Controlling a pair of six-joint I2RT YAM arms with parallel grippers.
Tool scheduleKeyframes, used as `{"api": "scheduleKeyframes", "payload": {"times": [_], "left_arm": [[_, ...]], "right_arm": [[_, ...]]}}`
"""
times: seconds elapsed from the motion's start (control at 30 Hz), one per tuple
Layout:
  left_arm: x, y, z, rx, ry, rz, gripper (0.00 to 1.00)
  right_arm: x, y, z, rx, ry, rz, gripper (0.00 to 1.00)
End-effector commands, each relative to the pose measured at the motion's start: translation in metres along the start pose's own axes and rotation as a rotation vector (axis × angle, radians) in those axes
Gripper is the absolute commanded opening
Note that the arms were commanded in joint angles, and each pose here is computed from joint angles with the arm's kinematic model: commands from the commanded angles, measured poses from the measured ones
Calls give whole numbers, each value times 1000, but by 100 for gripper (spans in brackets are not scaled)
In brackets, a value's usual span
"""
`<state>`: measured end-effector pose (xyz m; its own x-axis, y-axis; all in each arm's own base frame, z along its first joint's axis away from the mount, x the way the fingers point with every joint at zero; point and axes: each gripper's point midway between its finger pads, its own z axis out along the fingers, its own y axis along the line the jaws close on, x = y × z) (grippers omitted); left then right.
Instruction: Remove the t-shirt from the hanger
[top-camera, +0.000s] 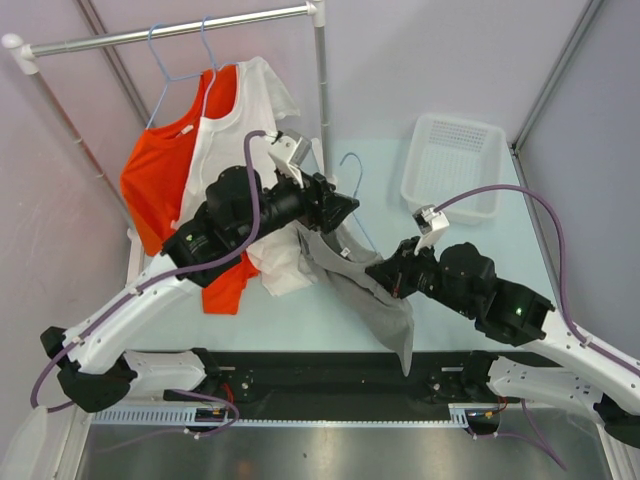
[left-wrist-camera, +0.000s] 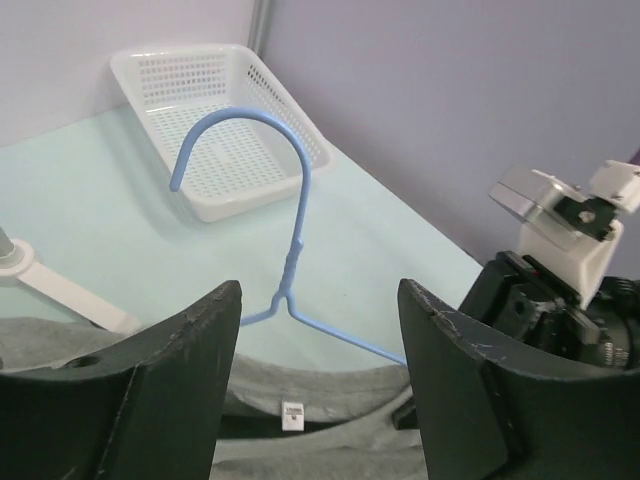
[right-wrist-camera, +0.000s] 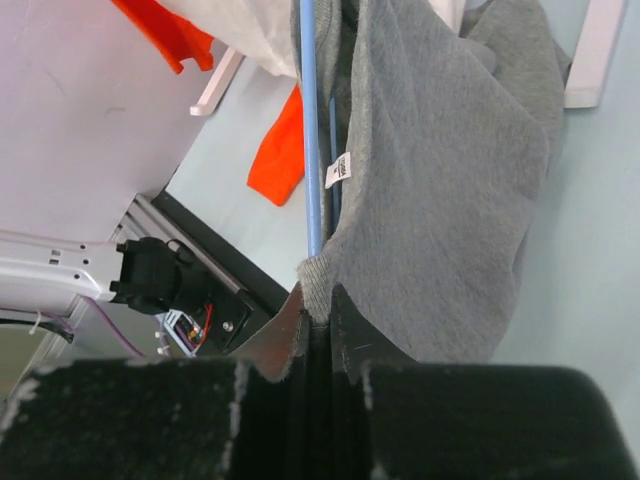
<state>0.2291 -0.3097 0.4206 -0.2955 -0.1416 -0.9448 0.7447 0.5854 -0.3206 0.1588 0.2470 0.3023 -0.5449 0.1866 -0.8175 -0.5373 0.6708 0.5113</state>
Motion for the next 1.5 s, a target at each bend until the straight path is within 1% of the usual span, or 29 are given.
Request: {"api": "scheduleKeyframes", "payload": {"times": [0.0,0.17,0.27,0.33,0.37,0.43,0.47,0.5,0.53,0.57,0.6,0.63,0.67,0.7,0.77,0.83,0.87,1.0,1.13,1.17,1.23,1.33,1.43,1.47], "left_arm": [[0,4,9,-10,0,80,68],[8,14,23,-47,10,83,66],[14,16,32,-51,25,75,61],[18,17,38,-54,32,64,54],[23,24,43,-87,42,60,49],[27,28,48,-104,48,51,45],[30,29,50,-108,51,48,32],[29,33,51,-128,43,38,26],[29,36,51,-143,37,34,20],[29,39,53,-156,22,30,8],[26,43,51,-185,1,24,2],[22,45,50,-196,-15,23,0],[18,46,51,-201,-33,25,0],[15,49,52,-220,-44,39,0],[5,50,54,-230,-63,51,0],[5,53,60,-246,-53,69,0],[-3,51,61,-243,-64,74,0],[-15,59,63,-270,-78,93,0],[-31,71,60,-296,-104,82,0],[-32,74,60,-297,-102,80,0],[-40,80,57,-306,-116,72,0],[-47,85,54,-306,-129,62,0],[-49,88,52,-300,-134,53,0],[-48,88,52,-299,-131,50,0]], "right_arm": [[-14,27,-2,-118,-42,25,0],[-12,31,1,-133,-25,37,0],[-14,34,1,-145,-31,42,0],[-15,34,1,-144,-32,42,0],[-14,34,2,-142,-29,41,0],[-15,36,1,-147,-29,46,0],[-14,35,2,-147,-22,48,0],[-13,35,2,-142,-17,57,0],[-14,34,1,-133,-16,59,2],[-8,28,1,-104,4,62,11],[-6,24,0,-79,13,77,33],[0,13,-1,-27,29,81,43],[3,9,-2,-9,36,85,61],[5,7,-6,-5,38,87,77],[15,0,-10,12,60,84,85],[19,-2,-17,0,61,86,88],[27,-6,-18,5,77,79,89],[38,-17,-32,10,78,85,89],[49,-18,-46,-45,86,93,88],[51,-19,-48,-48,86,98,84],[58,-27,-51,-33,92,102,80],[60,-34,-54,-4,81,119,71],[52,-39,-58,14,33,139,56],[49,-41,-61,21,12,147,47]]}}
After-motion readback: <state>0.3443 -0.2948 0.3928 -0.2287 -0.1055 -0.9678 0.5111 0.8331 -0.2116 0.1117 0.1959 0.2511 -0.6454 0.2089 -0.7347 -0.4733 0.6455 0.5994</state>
